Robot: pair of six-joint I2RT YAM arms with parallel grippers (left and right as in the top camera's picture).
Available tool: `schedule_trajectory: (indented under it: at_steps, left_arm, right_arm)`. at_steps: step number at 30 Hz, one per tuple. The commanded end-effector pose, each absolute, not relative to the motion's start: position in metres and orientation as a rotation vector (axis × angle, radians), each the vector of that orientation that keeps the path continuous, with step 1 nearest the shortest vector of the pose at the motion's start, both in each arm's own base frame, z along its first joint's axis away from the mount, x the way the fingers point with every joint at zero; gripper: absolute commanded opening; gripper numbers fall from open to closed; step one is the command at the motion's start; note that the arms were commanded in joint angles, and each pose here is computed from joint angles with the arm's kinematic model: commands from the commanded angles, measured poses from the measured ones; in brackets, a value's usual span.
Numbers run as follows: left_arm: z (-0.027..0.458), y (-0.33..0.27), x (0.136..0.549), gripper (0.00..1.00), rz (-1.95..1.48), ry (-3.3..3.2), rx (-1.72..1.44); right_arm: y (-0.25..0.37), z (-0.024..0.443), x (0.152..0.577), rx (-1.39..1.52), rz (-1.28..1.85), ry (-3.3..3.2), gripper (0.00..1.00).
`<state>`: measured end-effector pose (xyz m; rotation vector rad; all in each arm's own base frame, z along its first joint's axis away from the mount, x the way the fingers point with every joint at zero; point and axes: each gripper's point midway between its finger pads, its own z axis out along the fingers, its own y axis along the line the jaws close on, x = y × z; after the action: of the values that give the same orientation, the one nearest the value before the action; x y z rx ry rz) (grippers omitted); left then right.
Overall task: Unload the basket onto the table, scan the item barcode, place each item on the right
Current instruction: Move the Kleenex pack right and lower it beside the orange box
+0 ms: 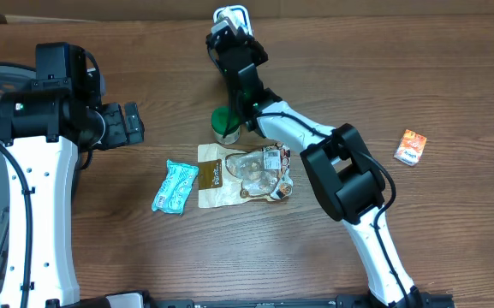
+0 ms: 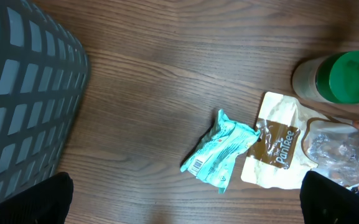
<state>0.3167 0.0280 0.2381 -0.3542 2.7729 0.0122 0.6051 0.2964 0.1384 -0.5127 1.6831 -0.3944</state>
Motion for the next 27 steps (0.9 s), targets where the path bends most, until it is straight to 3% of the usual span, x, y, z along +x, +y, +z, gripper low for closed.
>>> schedule_trajectory:
  at_steps: [1,6,15,19,27]
  left_arm:
    - [0.24,0.028,0.319,1.0,0.003,2.768,-0.347]
    - [0.24,0.028,0.319,1.0,0.003,2.768,-0.347]
    - [0.24,0.028,0.319,0.99,0.003,2.768,-0.347]
    - [0.24,0.028,0.319,0.99,0.003,2.768,-0.347]
    - [0.24,0.028,0.319,1.0,0.003,2.768,-0.347]
  right_arm:
    - [0.319,0.185,0.585,-0.506,-0.362,1.648,0.04]
    - [0.326,0.224,0.561,-0.449,-0.237,1.711,0.04]
    - [0.306,0.267,0.48,-0.394,0.36,2.09,0.04]
    - [0.235,0.253,0.433,-0.092,0.431,2.421,0.04]
    - [0.095,0.185,0.378,0.385,0.153,2.845,0.04]
